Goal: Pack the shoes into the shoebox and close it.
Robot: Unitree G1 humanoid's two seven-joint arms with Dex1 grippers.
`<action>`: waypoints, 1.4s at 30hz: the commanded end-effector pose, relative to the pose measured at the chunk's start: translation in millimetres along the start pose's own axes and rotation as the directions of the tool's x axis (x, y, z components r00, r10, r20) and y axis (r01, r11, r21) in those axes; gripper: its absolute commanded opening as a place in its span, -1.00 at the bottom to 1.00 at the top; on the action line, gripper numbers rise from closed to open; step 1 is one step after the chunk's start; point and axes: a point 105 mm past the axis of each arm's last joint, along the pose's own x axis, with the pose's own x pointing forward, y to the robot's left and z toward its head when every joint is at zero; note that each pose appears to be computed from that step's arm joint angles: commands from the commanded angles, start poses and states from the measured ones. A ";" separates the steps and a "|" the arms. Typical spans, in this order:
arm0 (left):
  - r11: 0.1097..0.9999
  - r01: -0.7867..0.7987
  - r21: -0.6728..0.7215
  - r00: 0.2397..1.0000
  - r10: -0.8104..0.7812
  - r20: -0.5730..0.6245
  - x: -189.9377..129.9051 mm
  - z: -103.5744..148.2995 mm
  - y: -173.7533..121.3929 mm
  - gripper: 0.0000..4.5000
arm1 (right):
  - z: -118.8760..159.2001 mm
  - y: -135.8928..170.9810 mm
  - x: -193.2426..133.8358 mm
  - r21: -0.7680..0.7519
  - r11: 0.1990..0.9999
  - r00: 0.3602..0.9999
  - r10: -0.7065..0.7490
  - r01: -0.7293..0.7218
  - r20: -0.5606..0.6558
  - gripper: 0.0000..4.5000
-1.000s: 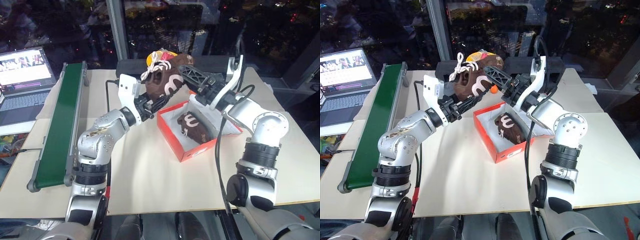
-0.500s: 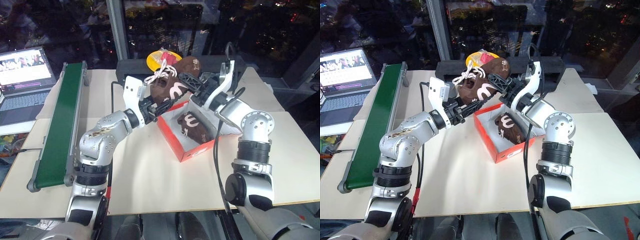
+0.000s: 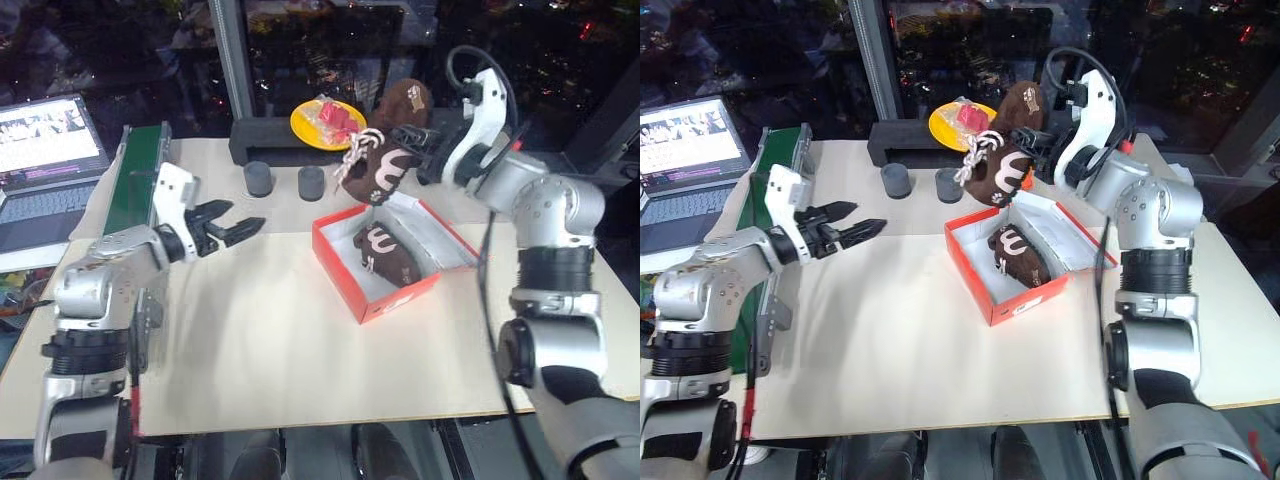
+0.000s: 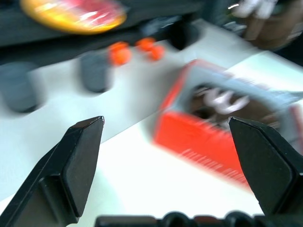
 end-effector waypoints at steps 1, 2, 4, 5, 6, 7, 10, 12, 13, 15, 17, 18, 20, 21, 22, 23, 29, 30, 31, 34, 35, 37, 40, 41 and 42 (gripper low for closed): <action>0.999 0.034 0.038 0.999 -0.035 0.030 2.0 3.1 -18.7 1.00 | 12.7 -4.1 -7.6 -0.123 0.991 0.999 0.043 -0.045 -0.013 -0.81; 0.999 0.036 0.036 0.999 -0.037 0.028 1.2 0.6 -20.7 1.00 | 8.5 -2.9 -7.2 -0.127 0.990 0.997 0.064 -0.068 -0.034 -0.81; 0.999 0.029 0.037 0.999 -0.030 0.019 -0.6 -4.4 -22.6 1.00 | 3.8 0.9 -7.0 -0.128 0.985 0.992 0.107 -0.114 -0.063 -0.81; 0.999 0.020 0.041 1.000 -0.021 0.012 -1.7 -7.2 -22.5 1.00 | 3.0 4.1 -7.5 -0.128 0.981 0.988 0.135 -0.144 -0.076 -0.81; 0.999 0.011 0.037 1.000 -0.011 0.011 -2.9 -9.2 -22.7 1.00 | 3.0 7.3 -8.2 -0.120 0.978 0.983 0.162 -0.171 -0.087 -0.81; 1.000 0.005 0.031 1.000 -0.006 0.014 -3.8 -10.4 -23.3 1.00 | 2.7 9.2 -8.9 -0.116 0.975 0.979 0.179 -0.189 -0.097 -0.81; 1.000 -0.007 0.020 1.000 0.006 0.017 -6.4 -14.5 -26.2 1.00 | -8.0 15.3 -9.4 -0.125 0.960 0.959 0.225 -0.248 -0.173 -0.81; 1.000 -0.012 0.021 1.000 0.012 0.015 -7.4 -16.8 -27.5 1.00 | -13.1 20.0 -9.6 -0.116 0.951 0.945 0.261 -0.287 -0.199 -0.81; 1.000 -0.021 0.020 1.000 0.020 0.016 -8.3 -17.5 -27.3 1.00 | -12.3 26.0 -9.0 -0.059 0.945 0.934 0.306 -0.321 -0.183 -0.81; 0.999 -0.043 0.014 0.999 0.043 0.027 -11.5 -16.9 -25.8 1.00 | -15.9 32.7 -7.0 0.023 0.932 0.915 0.361 -0.362 -0.181 -0.81; 0.998 -0.059 0.011 0.998 0.058 0.030 -14.5 -17.0 -24.9 1.00 | -22.4 33.5 -4.6 0.020 0.929 0.907 0.366 -0.370 -0.206 -0.81; 0.998 -0.066 0.013 0.997 0.065 0.028 -16.3 -17.8 -25.1 1.00 | -24.7 35.2 -2.9 0.031 0.925 0.902 0.376 -0.379 -0.212 -0.81; 0.997 -0.078 0.014 0.997 0.077 0.023 -20.1 -19.6 -26.0 1.00 | -30.3 38.3 3.5 0.055 0.919 0.892 0.393 -0.391 -0.221 -0.81; 0.996 -0.083 0.014 0.996 0.083 0.022 -21.8 -20.1 -26.6 1.00 | -35.5 37.5 8.1 0.059 0.920 0.892 0.390 -0.387 -0.229 -0.81; 0.996 -0.086 0.013 0.996 0.086 0.022 -22.7 -20.3 -27.4 1.00 | -39.0 36.4 10.8 0.059 0.922 0.892 0.386 -0.384 -0.237 -0.81; 0.995 -0.099 0.011 0.995 0.098 0.021 -25.2 -20.6 -27.0 1.00 | -44.3 32.7 13.6 0.060 0.926 0.892 0.377 -0.374 -0.249 -0.81; 0.990 -0.144 -0.001 0.990 0.144 0.010 -36.9 -25.4 -26.3 1.00 | -26.5 16.2 6.2 0.062 0.927 0.894 0.373 -0.370 -0.248 -0.81; 0.989 -0.146 -0.005 0.989 0.146 0.010 -37.3 -26.0 -26.8 1.00 | -23.5 15.5 4.6 0.058 0.924 0.892 0.379 -0.377 -0.247 -0.81; 0.989 -0.146 -0.008 0.989 0.146 0.011 -37.3 -26.2 -27.3 1.00 | -22.0 15.0 3.7 0.054 0.922 0.890 0.383 -0.382 -0.247 -0.81; 0.990 -0.142 -0.012 0.990 0.143 0.011 -35.7 -26.9 -29.9 1.00 | -23.7 11.7 -2.2 0.050 0.914 0.874 0.400 -0.402 -0.278 -0.81; 0.990 -0.140 -0.014 0.990 0.140 0.012 -35.0 -26.9 -30.9 1.00 | -24.8 10.6 -3.2 0.045 0.914 0.871 0.399 -0.404 -0.287 -0.81; 0.991 -0.136 -0.013 0.991 0.136 0.011 -33.4 -27.0 -32.3 1.00 | -32.1 7.4 -4.1 0.041 0.916 0.866 0.391 -0.399 -0.312 -0.81; 0.991 -0.136 -0.012 0.991 0.136 0.013 -32.7 -25.4 -32.3 1.00 | -50.9 3.6 -2.9 0.017 0.920 0.856 0.372 -0.393 -0.359 -0.81; 0.991 -0.136 -0.010 0.991 0.136 0.014 -32.6 -24.6 -32.1 1.00 | -62.9 0.3 -2.0 -0.028 0.920 0.850 0.350 -0.391 -0.393 -0.81; 0.991 -0.135 -0.009 0.991 0.135 0.015 -32.5 -23.9 -32.4 1.00 | -80.0 -3.8 -1.5 -0.095 0.914 0.838 0.316 -0.395 -0.444 -0.81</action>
